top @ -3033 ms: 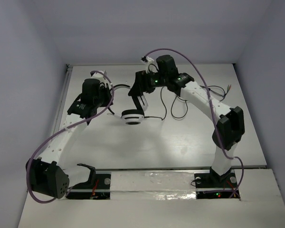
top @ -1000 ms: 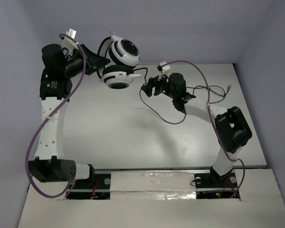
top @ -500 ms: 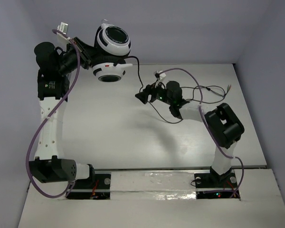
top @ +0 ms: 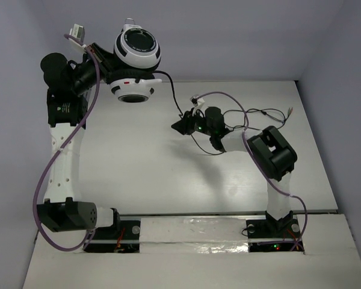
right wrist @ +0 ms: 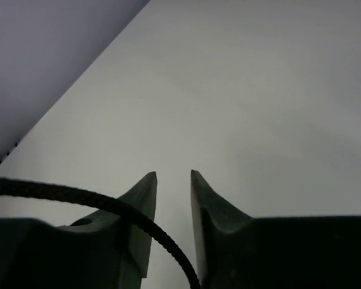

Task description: Wrap the headphones

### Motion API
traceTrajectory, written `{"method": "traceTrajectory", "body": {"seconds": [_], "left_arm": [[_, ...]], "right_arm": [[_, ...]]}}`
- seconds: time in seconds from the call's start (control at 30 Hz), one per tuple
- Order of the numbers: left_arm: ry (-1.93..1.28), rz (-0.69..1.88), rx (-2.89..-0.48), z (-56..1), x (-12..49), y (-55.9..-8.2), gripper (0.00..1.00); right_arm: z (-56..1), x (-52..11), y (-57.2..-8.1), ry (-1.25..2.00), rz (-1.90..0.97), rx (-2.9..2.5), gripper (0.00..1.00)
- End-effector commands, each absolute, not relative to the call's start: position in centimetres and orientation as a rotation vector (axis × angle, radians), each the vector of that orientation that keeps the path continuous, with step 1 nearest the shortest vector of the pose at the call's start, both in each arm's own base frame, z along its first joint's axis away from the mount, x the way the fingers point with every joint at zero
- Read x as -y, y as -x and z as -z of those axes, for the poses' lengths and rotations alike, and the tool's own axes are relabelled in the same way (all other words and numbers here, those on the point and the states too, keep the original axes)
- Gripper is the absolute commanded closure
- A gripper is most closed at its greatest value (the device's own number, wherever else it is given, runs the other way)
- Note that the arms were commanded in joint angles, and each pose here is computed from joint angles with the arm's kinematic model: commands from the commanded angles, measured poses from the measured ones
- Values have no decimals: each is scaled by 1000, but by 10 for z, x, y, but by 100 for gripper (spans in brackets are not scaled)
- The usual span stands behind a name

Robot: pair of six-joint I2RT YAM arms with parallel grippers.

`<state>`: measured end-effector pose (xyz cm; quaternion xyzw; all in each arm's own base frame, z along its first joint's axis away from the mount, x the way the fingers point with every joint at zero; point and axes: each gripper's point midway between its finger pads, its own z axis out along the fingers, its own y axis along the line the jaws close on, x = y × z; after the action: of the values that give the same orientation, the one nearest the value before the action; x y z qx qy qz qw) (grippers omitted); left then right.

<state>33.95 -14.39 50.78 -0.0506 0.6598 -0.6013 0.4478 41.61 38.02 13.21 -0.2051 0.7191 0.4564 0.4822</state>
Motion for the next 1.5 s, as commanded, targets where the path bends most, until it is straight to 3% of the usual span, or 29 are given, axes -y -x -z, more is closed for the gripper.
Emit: {"method": "traceTrajectory", "body": {"seconds": [0.0, 0.13, 0.27, 0.4, 0.63, 0.9, 1.3, 1.47], "left_arm": [[160, 1454, -1492, -542, 132, -332, 100], [332, 1417, -1434, -531, 115, -361, 100], [567, 1296, -1397, -490, 86, -399, 100], [853, 1064, -1408, -403, 45, -430, 100], [1060, 726, -1349, -327, 0, -418, 100], [1130, 618, -1255, -323, -21, -399, 100], [1038, 356, -1406, -284, 25, -404, 100], [965, 252, -1539, -238, 35, -398, 100]], "right_arm": [[-148, -391, -400, 519, -1170, -1695, 68], [-131, -394, -372, 474, -1206, -1777, 86], [-112, -399, -351, 427, -1151, -1967, 92], [-112, -397, -343, 403, -1012, -2085, 100], [-88, -380, -301, 448, -778, -2308, 100], [-40, -330, -251, 605, -368, -2529, 100], [-122, -412, -135, 1254, -363, -2309, 100], [-204, -405, -144, 1146, -437, -2178, 100]]}}
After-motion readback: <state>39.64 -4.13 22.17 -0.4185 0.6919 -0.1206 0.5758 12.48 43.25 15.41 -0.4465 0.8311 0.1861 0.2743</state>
